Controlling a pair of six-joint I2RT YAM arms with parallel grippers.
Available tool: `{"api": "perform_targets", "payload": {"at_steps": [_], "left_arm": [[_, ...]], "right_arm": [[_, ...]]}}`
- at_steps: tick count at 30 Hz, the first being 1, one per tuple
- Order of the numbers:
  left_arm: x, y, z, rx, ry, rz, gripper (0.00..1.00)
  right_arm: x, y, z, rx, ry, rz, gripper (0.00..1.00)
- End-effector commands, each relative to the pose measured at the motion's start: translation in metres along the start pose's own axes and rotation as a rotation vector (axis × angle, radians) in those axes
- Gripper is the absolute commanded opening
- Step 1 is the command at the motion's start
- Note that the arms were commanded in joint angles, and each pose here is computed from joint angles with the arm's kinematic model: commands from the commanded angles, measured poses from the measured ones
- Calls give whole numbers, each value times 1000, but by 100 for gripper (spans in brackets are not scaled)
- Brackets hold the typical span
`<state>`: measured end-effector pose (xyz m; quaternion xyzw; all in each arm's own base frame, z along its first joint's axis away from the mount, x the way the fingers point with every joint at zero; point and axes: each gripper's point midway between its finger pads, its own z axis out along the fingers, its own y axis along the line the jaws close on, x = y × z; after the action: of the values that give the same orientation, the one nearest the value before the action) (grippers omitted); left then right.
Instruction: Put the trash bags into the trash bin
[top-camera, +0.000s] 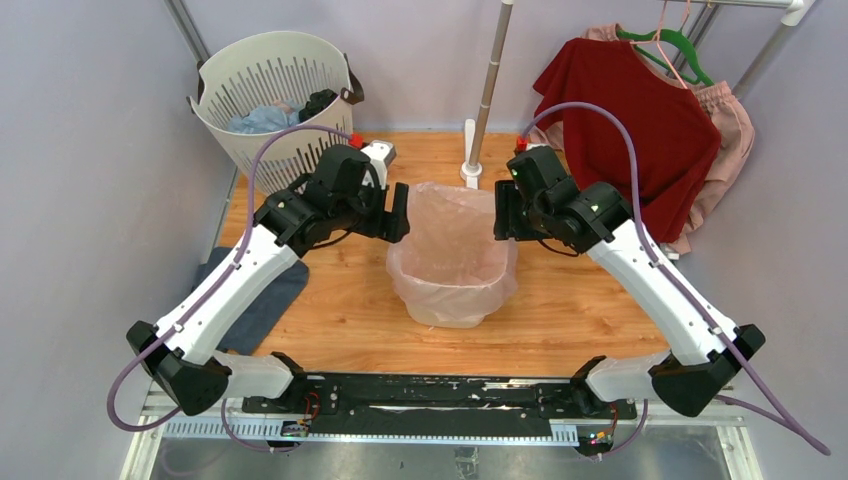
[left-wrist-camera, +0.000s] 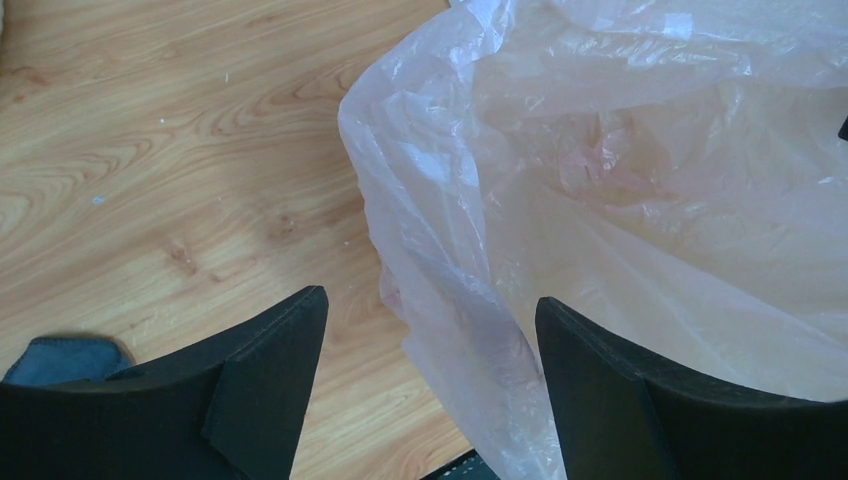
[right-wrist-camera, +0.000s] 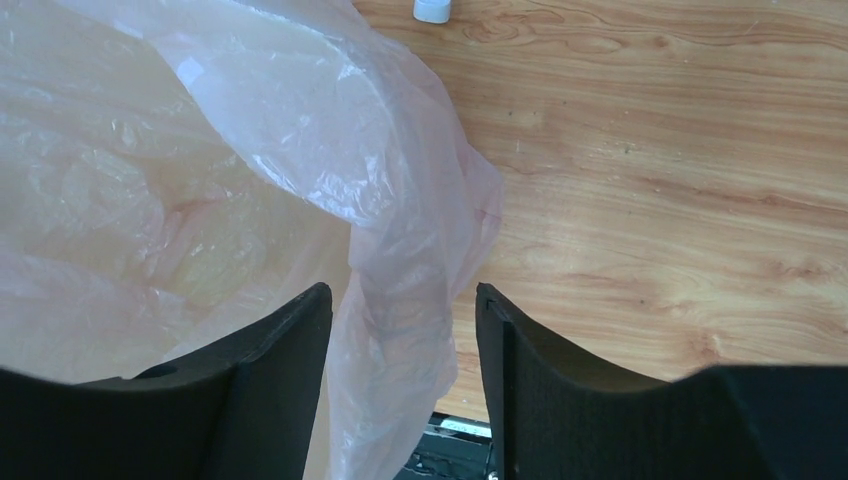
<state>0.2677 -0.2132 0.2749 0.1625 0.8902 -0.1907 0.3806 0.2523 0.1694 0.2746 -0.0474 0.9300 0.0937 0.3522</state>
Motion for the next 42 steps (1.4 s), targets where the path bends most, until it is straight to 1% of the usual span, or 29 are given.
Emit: {"api": "perform_targets", "payload": {"at_steps": [1,4,8,10,11,12,13,15,17,21,23,24,25,27,28,29,31,32,34,35,37,38,39,40,42], "left_arm": [[5,3,11,1,16,4,81],[10,7,17,-19,29,5,81],[15,8,24,-23,40,-1,79],[15,12,27,-46,35,-11,78],[15,13,27,-48,33,-15,78],[15,13,28,-52,30,-22,77],[15,13,28,-54,27,-27,74],[14,14,29,-59,22,-31,68],[13,15,29,-67,19,-33,60],[12,14,32,-63,24,-36,38],[14,13,34,-57,30,-39,36],[14,13,34,-56,32,-39,36],[15,13,34,-56,34,-38,40],[16,12,31,-48,31,-39,55],[15,11,29,-44,26,-38,60],[14,10,26,-38,19,-36,68],[11,9,18,-32,7,-30,77],[7,8,14,-25,-3,-27,79],[-1,4,5,-11,-34,-26,83],[-5,3,1,-6,-47,-26,85],[-13,-3,-6,24,-76,-26,90],[-20,-5,-9,33,-99,-24,91],[-25,-8,-12,42,-116,-21,92],[-29,-10,-14,52,-133,-19,93],[-38,-11,-23,55,-168,-18,97]], "right_arm": [[4,0,16,22,35,27,58],[7,3,26,23,55,30,57],[11,2,36,43,71,32,49],[13,3,40,45,80,30,37],[14,4,41,45,85,29,34],[14,4,42,45,87,28,28],[13,4,44,49,88,28,20],[13,3,44,55,86,24,8],[12,2,45,61,86,19,0],[12,2,46,67,87,14,0],[11,2,46,67,84,11,0],[10,2,45,67,83,10,1],[10,1,45,67,81,5,8],[7,-1,41,71,67,-5,27],[6,-4,38,80,59,-15,33],[0,-7,32,91,41,-23,41],[-12,-13,19,111,0,-52,51],[-18,-13,12,100,-25,-70,56],[-30,-7,-1,44,-74,-125,64],[-35,-2,-6,11,-95,-144,66],[-40,12,-12,-74,-123,-199,66],[-40,23,-14,-132,-125,-229,64],[-40,32,-16,-168,-131,-264,55],[-40,37,-17,-185,-135,-294,43],[-36,52,-18,-214,-143,-387,4]]}}
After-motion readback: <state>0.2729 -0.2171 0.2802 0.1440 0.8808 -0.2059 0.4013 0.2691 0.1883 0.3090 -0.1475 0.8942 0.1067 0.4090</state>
